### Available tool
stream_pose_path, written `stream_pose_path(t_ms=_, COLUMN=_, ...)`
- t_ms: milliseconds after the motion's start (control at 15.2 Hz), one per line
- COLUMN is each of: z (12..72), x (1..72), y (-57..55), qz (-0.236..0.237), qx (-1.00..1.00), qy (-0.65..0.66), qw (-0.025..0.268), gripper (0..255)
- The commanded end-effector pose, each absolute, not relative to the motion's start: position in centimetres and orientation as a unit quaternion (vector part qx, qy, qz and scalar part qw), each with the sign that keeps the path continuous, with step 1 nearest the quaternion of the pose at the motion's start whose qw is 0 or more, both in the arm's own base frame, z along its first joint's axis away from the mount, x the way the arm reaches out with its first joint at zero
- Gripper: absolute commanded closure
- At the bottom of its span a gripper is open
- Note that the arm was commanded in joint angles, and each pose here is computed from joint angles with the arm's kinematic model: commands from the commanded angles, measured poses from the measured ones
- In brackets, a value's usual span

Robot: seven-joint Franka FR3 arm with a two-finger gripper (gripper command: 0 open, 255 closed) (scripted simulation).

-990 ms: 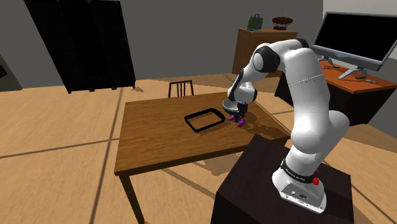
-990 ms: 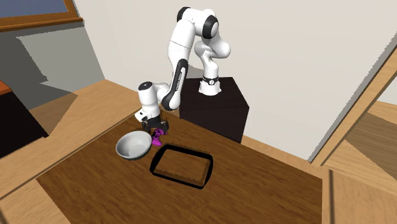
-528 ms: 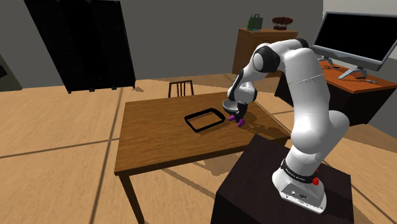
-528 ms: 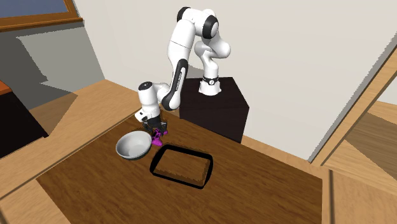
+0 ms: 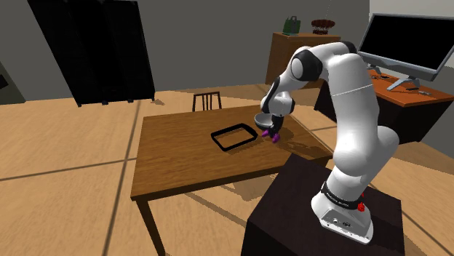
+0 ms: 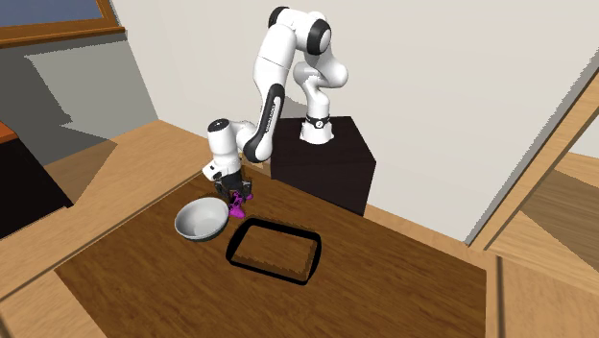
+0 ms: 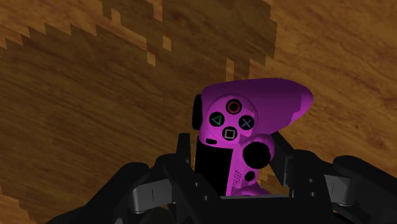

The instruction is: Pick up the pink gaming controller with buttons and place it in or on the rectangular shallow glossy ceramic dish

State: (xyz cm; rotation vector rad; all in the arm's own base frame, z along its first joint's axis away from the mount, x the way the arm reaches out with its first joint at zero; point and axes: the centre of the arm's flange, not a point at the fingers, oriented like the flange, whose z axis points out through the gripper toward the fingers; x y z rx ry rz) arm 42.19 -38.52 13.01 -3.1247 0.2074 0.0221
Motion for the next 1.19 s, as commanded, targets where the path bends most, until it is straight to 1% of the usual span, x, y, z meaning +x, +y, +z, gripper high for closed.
stream_pose_path(t_ms=0, z=14.0, x=42.1, y=-38.6, qz=0.007, qx=-0.998, qy=0.066, qw=0.005, gripper=255)
stream_pose_path(t_ms=1122, z=23.0, x=42.1, y=-38.6, qz=0.007, qx=-0.998, qy=0.066, qw=0.005, gripper=255)
